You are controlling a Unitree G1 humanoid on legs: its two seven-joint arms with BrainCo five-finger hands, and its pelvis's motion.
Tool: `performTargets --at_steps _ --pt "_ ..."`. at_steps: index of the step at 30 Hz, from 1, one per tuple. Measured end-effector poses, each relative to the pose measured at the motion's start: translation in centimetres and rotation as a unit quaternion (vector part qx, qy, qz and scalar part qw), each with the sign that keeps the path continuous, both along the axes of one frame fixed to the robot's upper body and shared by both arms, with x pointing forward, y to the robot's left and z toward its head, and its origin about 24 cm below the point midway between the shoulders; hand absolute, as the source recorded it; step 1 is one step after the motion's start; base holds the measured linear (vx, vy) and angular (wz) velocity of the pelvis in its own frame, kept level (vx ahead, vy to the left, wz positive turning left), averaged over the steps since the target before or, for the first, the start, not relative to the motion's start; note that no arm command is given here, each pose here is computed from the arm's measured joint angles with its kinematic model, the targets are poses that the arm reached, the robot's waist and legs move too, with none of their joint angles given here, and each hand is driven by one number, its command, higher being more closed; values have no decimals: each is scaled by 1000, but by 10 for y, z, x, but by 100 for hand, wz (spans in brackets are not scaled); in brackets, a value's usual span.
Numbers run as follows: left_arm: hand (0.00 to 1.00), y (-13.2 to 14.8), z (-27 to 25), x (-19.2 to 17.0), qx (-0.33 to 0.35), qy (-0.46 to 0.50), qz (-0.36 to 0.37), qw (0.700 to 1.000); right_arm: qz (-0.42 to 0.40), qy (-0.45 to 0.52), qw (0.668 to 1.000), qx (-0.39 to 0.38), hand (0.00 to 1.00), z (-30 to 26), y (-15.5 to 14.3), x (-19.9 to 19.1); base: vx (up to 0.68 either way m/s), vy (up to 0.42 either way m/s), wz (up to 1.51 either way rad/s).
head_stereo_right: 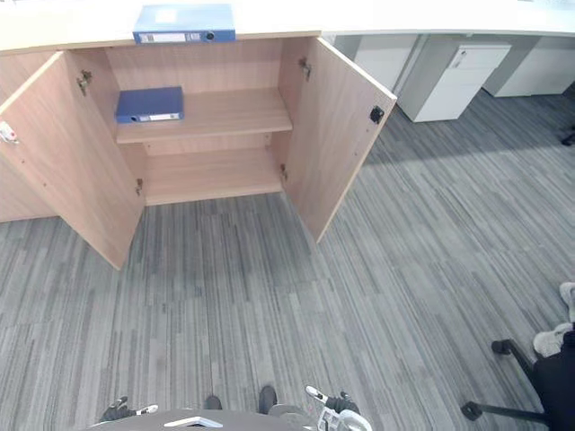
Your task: Walk over to the cabinet, pick up the folder, carry it to the office cabinet, place the folder inside the office cabinet, then close the office cabinet door
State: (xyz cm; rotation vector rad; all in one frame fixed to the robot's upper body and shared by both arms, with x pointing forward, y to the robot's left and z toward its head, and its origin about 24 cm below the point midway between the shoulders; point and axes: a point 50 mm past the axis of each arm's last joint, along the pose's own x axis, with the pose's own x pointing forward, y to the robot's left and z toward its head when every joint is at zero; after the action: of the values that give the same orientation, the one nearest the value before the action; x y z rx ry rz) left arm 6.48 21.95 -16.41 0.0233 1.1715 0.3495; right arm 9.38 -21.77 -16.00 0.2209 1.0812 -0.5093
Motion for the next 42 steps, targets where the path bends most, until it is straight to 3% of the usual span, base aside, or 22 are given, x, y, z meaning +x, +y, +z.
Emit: performTargets --at_steps 17,22,24,28,42 --pt "0 -11 9 49 4 -57 -46 997 23 -82 996 -9 0 18 5 53 206 -5 5" --pt "0 -26 7 49 -18 -65 -30 997 15 -66 997 -28 0 16 -6 42 523 -262 38" --pt "0 -31 9 52 -32 -85 12 996 14 -73 997 -37 0 19 -10 44 492 -245 17" --pt "0 -29 16 64 -34 -123 42 991 16 -83 996 -24 0 19 3 46 433 -165 -29" --pt "0 -18 15 63 -22 -114 31 993 -25 -27 999 7 0 3 15 12 389 175 -11"
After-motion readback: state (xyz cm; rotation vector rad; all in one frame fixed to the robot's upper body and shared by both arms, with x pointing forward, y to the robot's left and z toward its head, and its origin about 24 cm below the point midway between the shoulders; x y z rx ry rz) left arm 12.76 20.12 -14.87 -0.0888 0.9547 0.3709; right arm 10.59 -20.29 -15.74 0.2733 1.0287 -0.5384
